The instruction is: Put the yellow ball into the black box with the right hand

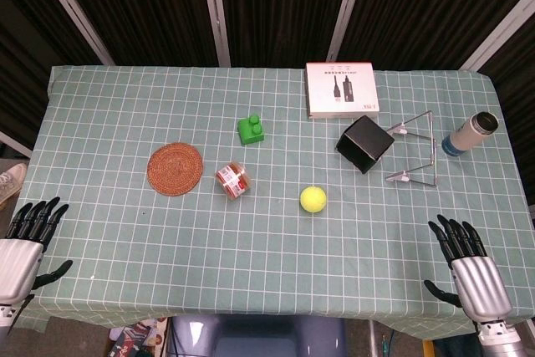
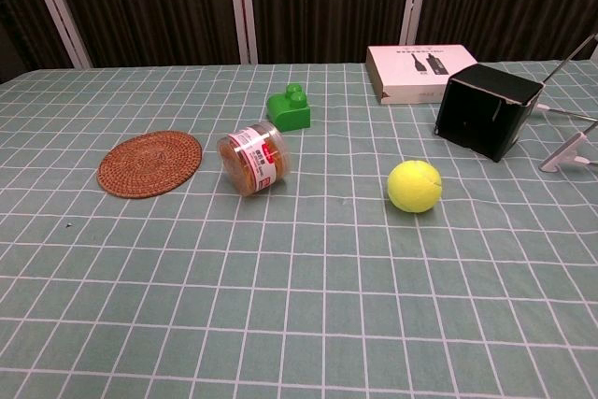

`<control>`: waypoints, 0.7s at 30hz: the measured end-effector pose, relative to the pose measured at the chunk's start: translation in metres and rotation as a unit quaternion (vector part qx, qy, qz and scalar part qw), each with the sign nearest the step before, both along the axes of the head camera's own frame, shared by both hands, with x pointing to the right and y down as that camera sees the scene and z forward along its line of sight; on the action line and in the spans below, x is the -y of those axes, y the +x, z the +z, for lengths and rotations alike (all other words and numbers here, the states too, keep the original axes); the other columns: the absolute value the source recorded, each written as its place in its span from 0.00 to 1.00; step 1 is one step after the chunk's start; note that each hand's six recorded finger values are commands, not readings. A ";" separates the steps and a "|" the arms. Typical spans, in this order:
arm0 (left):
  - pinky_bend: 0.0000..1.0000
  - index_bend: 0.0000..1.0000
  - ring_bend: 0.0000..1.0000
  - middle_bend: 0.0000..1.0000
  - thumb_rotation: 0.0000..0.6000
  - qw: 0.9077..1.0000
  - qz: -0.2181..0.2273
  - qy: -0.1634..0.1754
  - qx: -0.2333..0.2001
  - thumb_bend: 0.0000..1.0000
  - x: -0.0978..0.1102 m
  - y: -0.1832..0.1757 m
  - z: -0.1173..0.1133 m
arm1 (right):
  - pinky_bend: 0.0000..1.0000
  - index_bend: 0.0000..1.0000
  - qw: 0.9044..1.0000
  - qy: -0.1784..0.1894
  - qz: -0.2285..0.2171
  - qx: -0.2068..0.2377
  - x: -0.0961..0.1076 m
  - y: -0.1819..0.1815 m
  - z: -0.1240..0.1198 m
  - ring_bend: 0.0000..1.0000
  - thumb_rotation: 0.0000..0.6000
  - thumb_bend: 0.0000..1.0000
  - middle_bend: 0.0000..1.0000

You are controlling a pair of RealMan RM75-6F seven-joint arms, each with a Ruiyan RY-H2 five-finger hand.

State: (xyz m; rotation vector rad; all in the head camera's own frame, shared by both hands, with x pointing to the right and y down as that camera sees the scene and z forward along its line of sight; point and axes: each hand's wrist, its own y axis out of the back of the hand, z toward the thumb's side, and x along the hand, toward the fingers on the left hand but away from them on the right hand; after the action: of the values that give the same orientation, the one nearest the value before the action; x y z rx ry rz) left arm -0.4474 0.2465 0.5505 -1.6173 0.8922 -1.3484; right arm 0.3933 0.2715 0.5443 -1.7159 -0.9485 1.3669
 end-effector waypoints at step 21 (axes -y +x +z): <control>0.00 0.00 0.00 0.00 1.00 1.000 0.015 0.005 -0.024 0.14 0.011 0.009 -0.001 | 0.64 0.38 0.992 0.004 0.005 0.127 -0.021 -0.055 0.020 0.39 1.00 0.29 0.45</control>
State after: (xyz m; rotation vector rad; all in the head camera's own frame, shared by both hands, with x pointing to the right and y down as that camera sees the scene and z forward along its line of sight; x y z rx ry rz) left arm -0.4383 0.2358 0.5499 -1.6553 0.8975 -1.2884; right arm 0.3380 0.2922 0.5640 -1.9132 -1.0999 1.1659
